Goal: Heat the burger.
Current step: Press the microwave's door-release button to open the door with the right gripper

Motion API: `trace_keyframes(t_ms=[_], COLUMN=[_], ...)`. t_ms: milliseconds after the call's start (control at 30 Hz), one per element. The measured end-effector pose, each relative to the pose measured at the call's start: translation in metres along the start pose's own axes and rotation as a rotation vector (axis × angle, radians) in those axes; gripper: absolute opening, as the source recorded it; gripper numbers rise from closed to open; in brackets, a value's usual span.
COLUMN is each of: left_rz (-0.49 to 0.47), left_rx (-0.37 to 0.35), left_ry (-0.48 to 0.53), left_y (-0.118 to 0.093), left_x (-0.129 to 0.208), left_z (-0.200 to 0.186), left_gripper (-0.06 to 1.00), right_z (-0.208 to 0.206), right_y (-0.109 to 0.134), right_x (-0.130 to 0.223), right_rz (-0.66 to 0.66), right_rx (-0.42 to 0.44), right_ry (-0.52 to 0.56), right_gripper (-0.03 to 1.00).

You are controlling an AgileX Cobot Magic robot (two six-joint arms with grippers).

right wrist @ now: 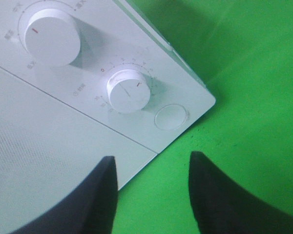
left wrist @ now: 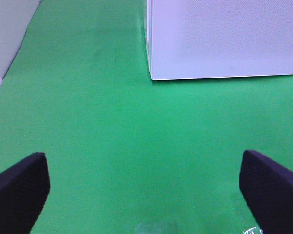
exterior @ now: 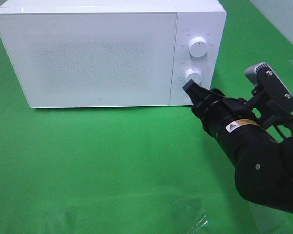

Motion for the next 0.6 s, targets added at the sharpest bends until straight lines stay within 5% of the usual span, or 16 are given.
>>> trace_keyframes(t_ms=[400, 600], left_rz=[0.0, 0.0], left_rx=[0.0, 0.0], left_ry=[0.0, 0.0], left_y=[0.0, 0.0], left_x=[0.0, 0.0], left_z=[0.0, 0.0], left_gripper=[0.98, 0.98], right_z=[-0.001, -0.0011], right_y=[0.01, 0.0108], right_x=[0.0099, 0.0107], right_rz=[0.597, 0.712], right_rx=[-0.057, -0.055], right_ry=[0.104, 0.117], right_gripper=[0.23, 0.09])
Point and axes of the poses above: a point on each arm's last joint axis where the gripper is mounted, z pointing out along that axis toward the gripper, y along the wrist's bending axis when the last joint is at zero, x = y × z, the point moved 3 cm from there along z, pointing out along that axis toward the gripper, and after that the axes turned 15 degrees about z, right-handed, at the moved point
